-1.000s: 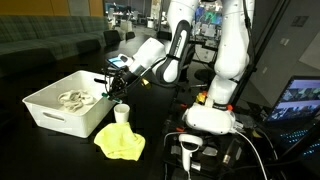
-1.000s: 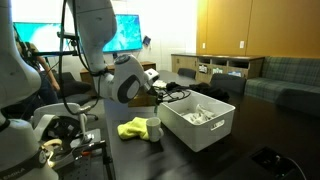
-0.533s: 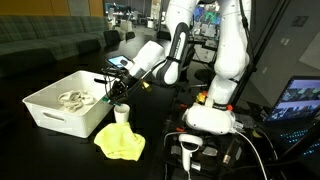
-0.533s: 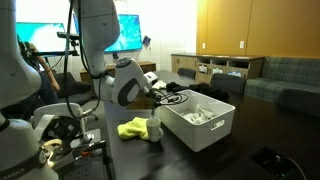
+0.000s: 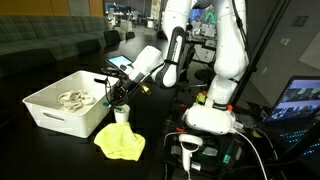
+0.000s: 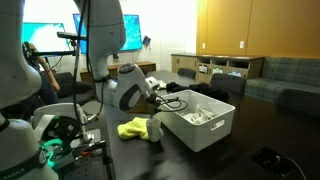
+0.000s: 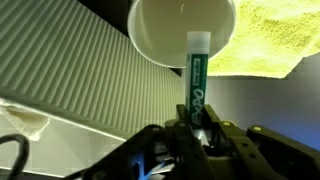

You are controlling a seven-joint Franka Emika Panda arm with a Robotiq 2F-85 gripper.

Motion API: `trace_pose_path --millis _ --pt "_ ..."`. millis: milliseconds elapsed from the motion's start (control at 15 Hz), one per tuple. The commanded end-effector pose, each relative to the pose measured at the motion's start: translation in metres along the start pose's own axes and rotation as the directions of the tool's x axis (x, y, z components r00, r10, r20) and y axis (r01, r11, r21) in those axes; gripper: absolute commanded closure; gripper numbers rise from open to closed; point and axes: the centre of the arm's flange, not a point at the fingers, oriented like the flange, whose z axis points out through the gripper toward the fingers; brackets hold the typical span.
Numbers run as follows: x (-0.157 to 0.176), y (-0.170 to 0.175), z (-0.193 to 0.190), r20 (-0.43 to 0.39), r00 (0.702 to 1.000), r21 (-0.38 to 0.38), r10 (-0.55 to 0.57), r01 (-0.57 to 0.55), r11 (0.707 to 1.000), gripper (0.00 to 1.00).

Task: The white towel should go in the basket first, followed by the marker in the cup, then the yellow towel in the basket, and the black tape in the cup.

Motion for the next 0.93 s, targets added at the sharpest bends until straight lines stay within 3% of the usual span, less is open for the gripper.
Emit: trace_pose_path --millis 0,400,467,533,667,867 --pt "-0.001 0.006 0.000 -0.039 0.999 0.006 0.017 -0.017 1.000 0.93" --pt "-0.012 0.002 -0.007 -0.027 0.999 -0.009 0.018 -0.019 1.000 0.92" --pt "-0.013 0.002 -0.008 -0.019 1.000 -0.020 0.017 -0.017 1.000 0.88" --pt "-0.014 0.002 -0.010 -0.018 1.000 -0.023 0.017 -0.017 1.000 0.55" --pt "-0.016 0.002 -0.018 -0.007 1.000 -0.051 0.010 -0.010 0.999 0.48" --pt "-0.022 0.002 -0.032 0.002 1.000 -0.096 0.001 -0.001 0.995 0.25"
